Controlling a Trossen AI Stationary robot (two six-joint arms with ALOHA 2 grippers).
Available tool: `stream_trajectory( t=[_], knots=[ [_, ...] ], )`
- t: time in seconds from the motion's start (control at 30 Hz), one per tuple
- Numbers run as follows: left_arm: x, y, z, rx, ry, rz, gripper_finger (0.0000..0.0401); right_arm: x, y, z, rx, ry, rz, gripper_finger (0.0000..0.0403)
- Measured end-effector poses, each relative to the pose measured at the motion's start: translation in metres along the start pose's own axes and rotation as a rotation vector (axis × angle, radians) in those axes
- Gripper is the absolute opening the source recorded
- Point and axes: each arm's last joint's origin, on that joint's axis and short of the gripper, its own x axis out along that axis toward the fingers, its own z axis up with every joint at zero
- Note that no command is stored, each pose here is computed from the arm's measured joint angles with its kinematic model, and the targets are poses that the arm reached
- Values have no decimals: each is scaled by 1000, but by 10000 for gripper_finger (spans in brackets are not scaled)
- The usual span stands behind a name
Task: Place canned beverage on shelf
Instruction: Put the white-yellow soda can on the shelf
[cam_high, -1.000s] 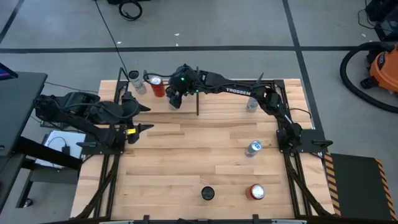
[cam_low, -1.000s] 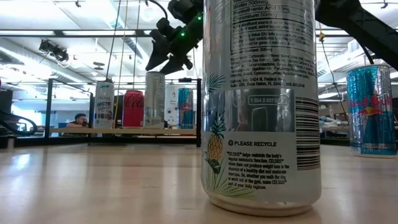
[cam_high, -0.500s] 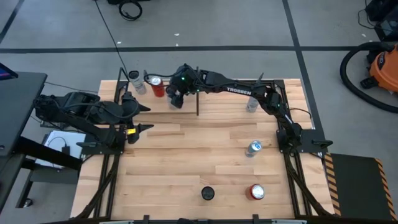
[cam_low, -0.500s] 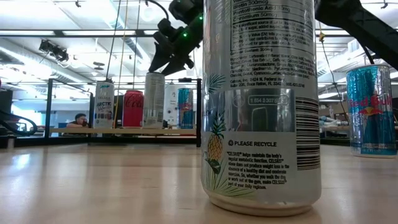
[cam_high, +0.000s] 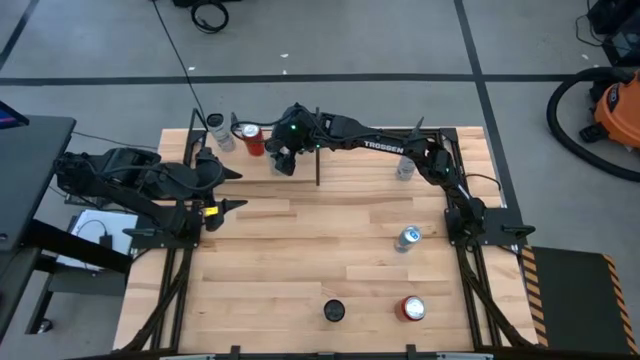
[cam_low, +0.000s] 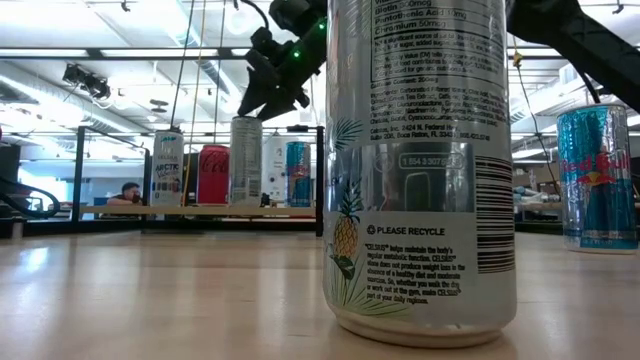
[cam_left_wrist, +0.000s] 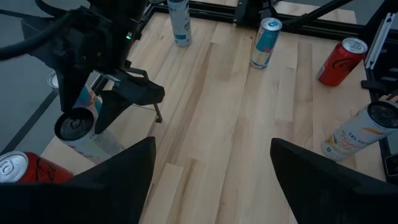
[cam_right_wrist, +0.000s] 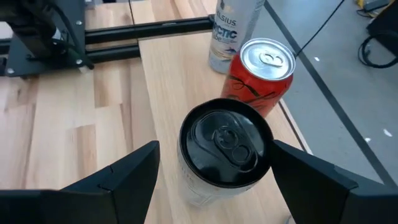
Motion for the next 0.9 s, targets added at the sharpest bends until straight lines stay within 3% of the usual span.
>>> stream_trajectory(
  t=[0.33, 0.7, 0.9],
  knots=[
    [0, 0, 0, 0, 0, 0, 318, 0, 5, 2, -27, -24, 89, 310],
    [0, 0, 0, 1, 0, 0, 318, -16, 26, 12, -146, -79, 153, 310],
    [0, 0, 0, 1, 1, 0, 318, -16, 36, 7, -161, -34, 216, 306]
  ],
)
